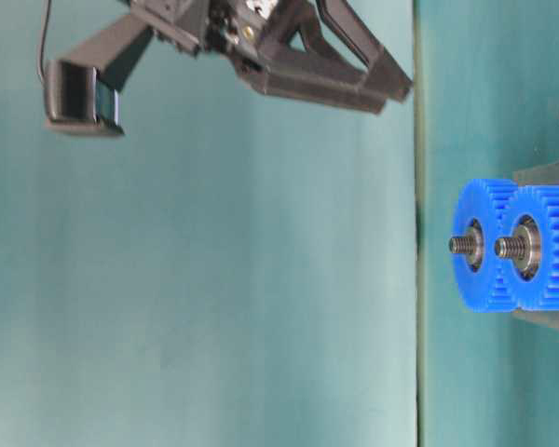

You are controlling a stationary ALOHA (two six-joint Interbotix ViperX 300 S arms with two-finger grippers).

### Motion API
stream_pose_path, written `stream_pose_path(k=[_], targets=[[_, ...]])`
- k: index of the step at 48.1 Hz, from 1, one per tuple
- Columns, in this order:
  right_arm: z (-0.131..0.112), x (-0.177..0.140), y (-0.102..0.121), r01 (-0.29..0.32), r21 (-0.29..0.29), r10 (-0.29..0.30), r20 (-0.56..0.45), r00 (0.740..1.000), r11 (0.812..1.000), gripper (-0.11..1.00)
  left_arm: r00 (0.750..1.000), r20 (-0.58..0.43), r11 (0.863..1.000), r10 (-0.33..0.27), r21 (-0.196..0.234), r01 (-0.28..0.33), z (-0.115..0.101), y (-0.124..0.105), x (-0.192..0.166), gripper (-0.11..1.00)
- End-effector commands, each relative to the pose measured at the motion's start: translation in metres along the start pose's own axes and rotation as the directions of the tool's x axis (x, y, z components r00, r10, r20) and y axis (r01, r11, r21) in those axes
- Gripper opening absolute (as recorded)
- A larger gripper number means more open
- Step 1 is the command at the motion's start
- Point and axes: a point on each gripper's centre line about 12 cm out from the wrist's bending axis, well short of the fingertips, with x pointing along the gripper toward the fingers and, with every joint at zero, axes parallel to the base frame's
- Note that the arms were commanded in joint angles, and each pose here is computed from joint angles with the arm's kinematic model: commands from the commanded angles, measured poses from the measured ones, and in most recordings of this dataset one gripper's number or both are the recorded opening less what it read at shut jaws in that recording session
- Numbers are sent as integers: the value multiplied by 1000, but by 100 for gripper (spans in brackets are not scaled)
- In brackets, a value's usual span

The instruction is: Insert the washer onto the shaft.

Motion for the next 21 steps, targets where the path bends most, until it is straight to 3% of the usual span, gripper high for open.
stream_pose_path(k=[1, 21], targets=[[4, -15, -2, 3, 16, -4, 48, 999, 1000, 75, 1000, 24, 1000, -4, 6, 3, 10, -1, -1, 0], [-15, -45, -4, 2, 39, -8, 168, 986, 999, 70, 1000, -28, 1000, 0, 8, 0, 3, -1, 4, 0]])
